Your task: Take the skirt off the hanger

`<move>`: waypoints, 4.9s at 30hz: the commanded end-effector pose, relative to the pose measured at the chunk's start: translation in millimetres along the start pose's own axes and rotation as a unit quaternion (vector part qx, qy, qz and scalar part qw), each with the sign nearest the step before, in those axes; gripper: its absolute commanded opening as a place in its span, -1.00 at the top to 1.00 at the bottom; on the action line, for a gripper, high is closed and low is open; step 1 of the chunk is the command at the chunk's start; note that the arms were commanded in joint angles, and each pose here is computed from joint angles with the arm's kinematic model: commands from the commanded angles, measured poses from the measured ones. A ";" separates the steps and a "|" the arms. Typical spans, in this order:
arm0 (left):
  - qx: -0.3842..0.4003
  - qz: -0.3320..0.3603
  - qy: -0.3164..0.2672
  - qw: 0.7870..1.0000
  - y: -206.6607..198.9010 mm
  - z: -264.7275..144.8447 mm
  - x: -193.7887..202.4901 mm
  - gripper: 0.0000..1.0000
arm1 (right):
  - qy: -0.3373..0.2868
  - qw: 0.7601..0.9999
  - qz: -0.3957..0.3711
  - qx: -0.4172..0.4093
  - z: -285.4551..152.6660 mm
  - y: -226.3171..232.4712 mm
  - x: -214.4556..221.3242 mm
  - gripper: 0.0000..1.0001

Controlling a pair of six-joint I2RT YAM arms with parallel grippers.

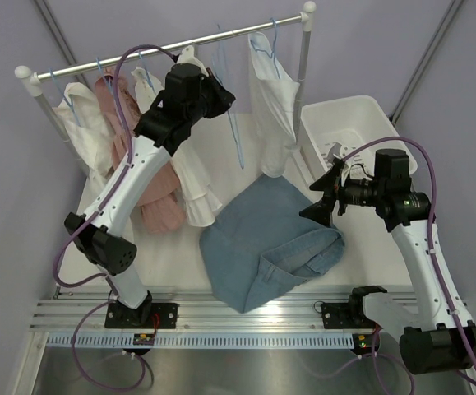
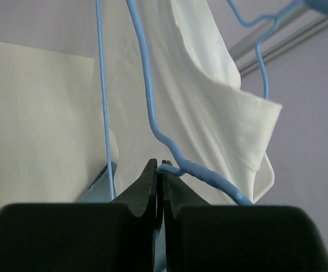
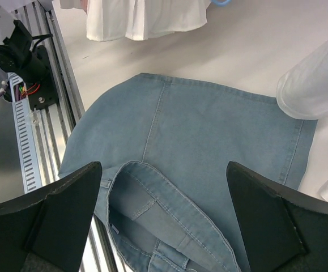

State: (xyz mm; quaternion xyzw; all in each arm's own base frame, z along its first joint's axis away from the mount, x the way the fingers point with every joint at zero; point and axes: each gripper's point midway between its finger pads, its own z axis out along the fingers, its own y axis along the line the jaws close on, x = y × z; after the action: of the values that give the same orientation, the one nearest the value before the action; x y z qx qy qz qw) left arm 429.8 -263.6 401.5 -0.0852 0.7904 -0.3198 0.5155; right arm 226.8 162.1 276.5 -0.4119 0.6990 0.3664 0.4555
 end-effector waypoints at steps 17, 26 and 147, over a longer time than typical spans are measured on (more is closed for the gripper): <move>-0.021 -0.095 -0.104 0.990 31.1 43.5 -88.0 1.00 | -0.022 0.999 -0.021 -0.027 -3.3 11.3 -9.3 -0.99; -0.018 -0.097 -0.099 0.990 35.9 49.0 -90.0 0.99 | -0.022 0.999 -0.021 -0.035 -2.9 13.5 -8.3 -0.99; 0.180 0.141 -0.109 0.967 59.1 -271.2 70.5 -0.98 | -0.200 0.888 -0.225 0.349 -153.2 -51.3 -313.8 1.00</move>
State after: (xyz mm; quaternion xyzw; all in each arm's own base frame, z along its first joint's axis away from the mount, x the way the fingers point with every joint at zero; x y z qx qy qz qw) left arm 179.8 -136.5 357.6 0.0700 0.6898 -0.3631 0.6224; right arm 276.5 103.8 553.9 -0.3762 0.5959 0.0801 0.7049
